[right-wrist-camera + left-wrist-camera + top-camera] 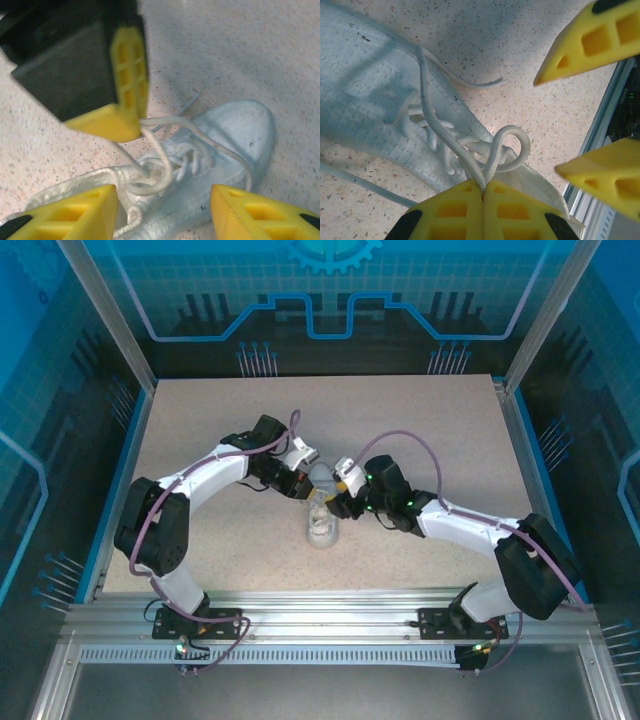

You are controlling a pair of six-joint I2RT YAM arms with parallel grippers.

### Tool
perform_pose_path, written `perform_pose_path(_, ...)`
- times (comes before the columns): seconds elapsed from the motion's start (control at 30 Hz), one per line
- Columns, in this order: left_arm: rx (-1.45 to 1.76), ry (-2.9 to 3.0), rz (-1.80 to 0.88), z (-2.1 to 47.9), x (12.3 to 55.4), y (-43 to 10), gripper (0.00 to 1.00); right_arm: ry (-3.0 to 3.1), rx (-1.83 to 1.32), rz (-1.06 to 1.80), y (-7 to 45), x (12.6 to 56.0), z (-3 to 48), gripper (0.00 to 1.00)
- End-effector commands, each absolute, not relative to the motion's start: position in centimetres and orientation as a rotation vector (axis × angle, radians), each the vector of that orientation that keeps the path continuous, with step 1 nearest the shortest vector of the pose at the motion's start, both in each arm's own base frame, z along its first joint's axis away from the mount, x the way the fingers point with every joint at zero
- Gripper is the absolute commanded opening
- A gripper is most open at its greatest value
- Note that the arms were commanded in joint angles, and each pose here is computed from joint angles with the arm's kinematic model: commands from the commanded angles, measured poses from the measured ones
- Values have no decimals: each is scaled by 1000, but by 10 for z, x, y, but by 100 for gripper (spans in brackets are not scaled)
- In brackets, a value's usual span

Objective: Tie the shoes

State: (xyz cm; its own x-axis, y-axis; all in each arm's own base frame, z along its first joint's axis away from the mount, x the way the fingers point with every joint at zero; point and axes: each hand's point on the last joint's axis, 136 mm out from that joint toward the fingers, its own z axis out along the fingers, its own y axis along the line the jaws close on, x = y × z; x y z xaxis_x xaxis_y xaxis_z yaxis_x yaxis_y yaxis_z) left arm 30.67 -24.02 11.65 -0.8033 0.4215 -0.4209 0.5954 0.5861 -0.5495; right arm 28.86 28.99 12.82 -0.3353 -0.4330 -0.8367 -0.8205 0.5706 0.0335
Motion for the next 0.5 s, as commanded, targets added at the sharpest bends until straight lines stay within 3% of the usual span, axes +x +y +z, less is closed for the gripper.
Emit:
perform_pose_path(0.0,841,2598,-1111,121,302,-242,0,1758,-1164,465,300,293,139,55)
perform_pose_path(0.47,871,2616,-1173,127,296,-243,0,1641,-1354,432,326,305,127,53)
